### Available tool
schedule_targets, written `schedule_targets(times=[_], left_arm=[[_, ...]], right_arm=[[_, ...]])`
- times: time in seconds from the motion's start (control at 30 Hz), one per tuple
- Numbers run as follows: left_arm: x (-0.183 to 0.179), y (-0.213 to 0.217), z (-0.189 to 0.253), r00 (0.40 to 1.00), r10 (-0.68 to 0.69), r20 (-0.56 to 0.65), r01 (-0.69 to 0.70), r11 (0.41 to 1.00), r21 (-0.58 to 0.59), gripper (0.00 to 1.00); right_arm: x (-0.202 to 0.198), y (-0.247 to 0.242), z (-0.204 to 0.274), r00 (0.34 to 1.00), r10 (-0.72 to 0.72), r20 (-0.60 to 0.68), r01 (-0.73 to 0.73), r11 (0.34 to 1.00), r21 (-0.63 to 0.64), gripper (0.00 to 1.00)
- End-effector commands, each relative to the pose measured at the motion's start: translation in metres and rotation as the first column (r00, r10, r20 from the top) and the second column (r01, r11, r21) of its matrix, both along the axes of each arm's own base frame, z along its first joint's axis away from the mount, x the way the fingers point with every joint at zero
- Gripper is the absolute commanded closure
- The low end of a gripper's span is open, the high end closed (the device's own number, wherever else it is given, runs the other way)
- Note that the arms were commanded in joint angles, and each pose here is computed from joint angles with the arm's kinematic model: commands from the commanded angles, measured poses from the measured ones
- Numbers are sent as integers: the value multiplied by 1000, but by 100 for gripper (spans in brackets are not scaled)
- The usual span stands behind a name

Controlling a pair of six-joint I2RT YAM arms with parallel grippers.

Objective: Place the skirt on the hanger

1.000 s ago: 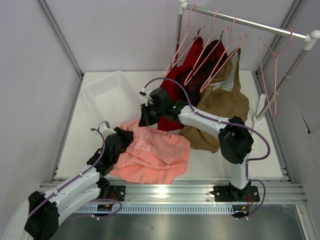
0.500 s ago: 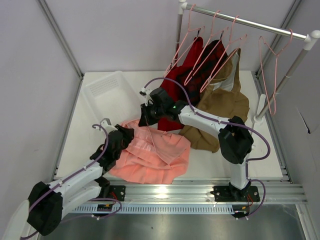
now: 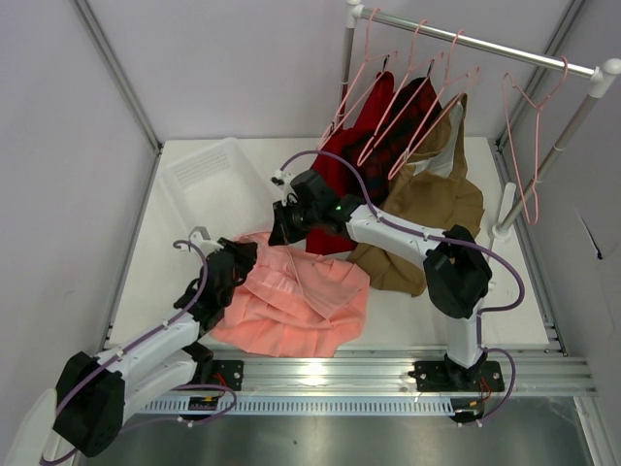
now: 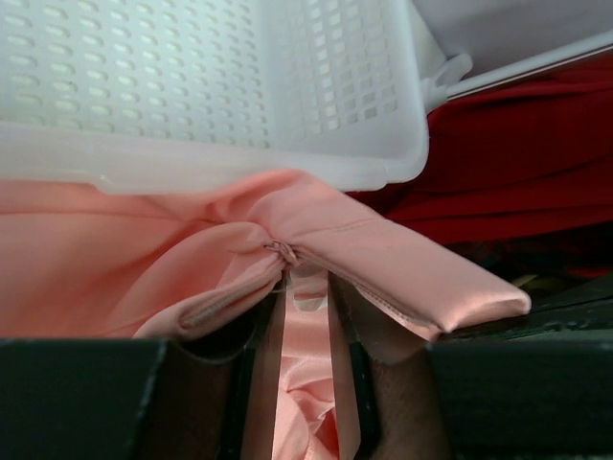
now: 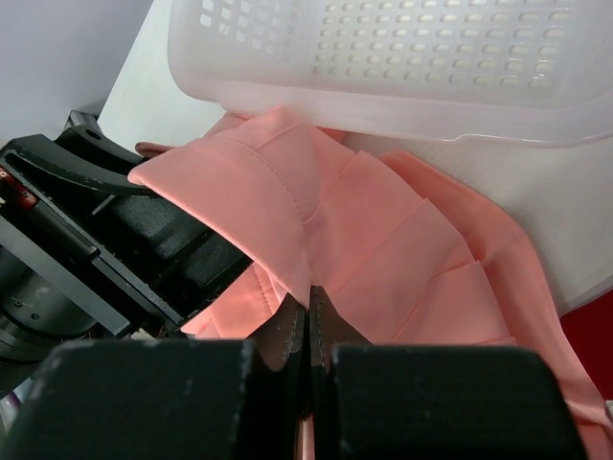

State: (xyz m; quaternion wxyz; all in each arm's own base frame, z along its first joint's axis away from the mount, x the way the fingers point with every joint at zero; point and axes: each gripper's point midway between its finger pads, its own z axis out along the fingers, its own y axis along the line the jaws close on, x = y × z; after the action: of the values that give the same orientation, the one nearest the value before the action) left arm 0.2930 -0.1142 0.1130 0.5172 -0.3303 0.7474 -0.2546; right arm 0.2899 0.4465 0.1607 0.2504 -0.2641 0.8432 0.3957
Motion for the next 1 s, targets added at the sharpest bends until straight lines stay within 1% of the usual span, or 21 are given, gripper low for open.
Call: schedule_targets(times=[0.0, 0.23, 0.57, 0.83, 0.97], left_arm=[[11, 0, 25, 995, 11, 102, -5, 998, -58, 71], [7, 2, 21, 996, 4, 91, 0, 999, -53, 71], [-7, 12, -3, 999, 32, 27, -31, 998, -49, 70], [-3, 11, -2, 999, 32, 37, -30, 999, -44, 71], [1, 8, -7, 1000, 20, 13, -19, 1000, -21, 72]], right_arm=[[6, 9, 16, 1000, 5, 14, -6, 998, 57, 100], [9, 9, 17, 1000, -1, 16, 1, 998, 58, 100], [10, 9, 13, 1000, -4, 6, 4, 998, 58, 100], [10, 10, 15, 1000, -3, 7, 3, 998, 62, 100], [10, 10, 14, 1000, -3, 5, 3, 998, 60, 100]])
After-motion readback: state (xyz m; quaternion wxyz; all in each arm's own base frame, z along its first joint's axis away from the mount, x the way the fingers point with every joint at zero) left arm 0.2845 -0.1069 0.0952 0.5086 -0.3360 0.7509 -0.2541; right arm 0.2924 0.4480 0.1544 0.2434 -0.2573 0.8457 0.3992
